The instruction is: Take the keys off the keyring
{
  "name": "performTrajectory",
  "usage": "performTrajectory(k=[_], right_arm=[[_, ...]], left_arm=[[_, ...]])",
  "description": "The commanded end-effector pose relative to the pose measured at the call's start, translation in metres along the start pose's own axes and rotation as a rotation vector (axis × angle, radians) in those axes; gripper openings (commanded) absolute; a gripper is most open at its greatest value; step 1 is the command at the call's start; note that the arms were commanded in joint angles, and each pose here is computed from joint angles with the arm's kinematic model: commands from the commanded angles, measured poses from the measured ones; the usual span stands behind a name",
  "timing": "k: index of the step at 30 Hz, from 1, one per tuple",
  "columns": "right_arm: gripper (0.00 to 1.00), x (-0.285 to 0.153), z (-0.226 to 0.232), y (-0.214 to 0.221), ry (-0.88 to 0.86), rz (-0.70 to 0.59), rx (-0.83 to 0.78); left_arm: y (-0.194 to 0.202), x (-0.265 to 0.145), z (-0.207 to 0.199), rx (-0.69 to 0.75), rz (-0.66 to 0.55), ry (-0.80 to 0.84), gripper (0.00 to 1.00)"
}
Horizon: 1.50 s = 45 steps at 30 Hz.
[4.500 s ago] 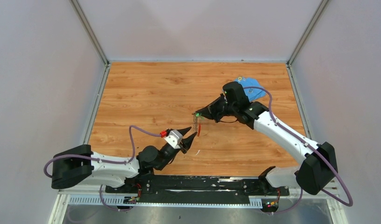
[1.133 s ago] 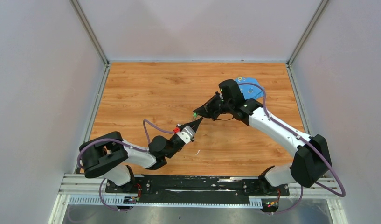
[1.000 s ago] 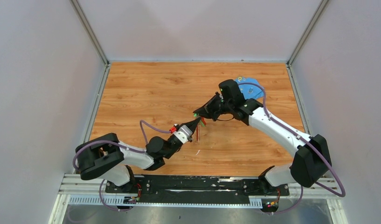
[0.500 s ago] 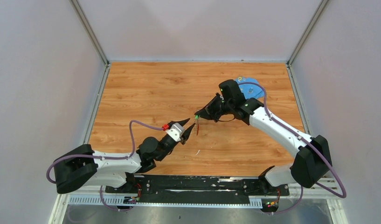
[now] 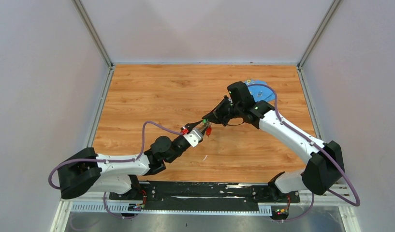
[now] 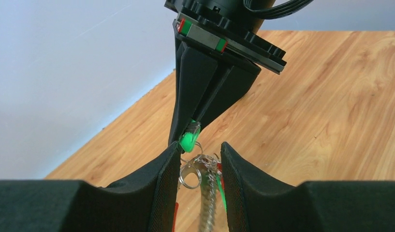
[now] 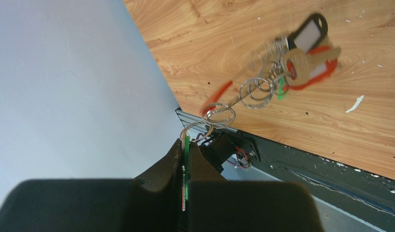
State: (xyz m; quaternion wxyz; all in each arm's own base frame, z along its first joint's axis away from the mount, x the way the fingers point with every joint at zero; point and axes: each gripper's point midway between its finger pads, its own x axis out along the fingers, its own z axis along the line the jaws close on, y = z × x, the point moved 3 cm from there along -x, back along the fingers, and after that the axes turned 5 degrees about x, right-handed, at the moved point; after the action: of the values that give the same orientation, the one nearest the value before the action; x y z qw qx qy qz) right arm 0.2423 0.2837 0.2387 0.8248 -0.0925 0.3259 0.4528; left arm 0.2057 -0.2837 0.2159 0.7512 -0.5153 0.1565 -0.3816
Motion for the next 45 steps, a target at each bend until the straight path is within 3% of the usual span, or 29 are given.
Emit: performTrajectory(k=[1,45], right_arm=[[0.01,-0.013,0.013,-0.001,-0.036,-0.01,-0.023],[0.01,-0.003,0.006,0.007,-0.003,0.029,0.0]], left_arm=[[-0.009,0.007,0.005,0.086,-0.014,0.004,0.39],[-0.019,0.016,0.002,0.251,-0.027,0.029,0.23]])
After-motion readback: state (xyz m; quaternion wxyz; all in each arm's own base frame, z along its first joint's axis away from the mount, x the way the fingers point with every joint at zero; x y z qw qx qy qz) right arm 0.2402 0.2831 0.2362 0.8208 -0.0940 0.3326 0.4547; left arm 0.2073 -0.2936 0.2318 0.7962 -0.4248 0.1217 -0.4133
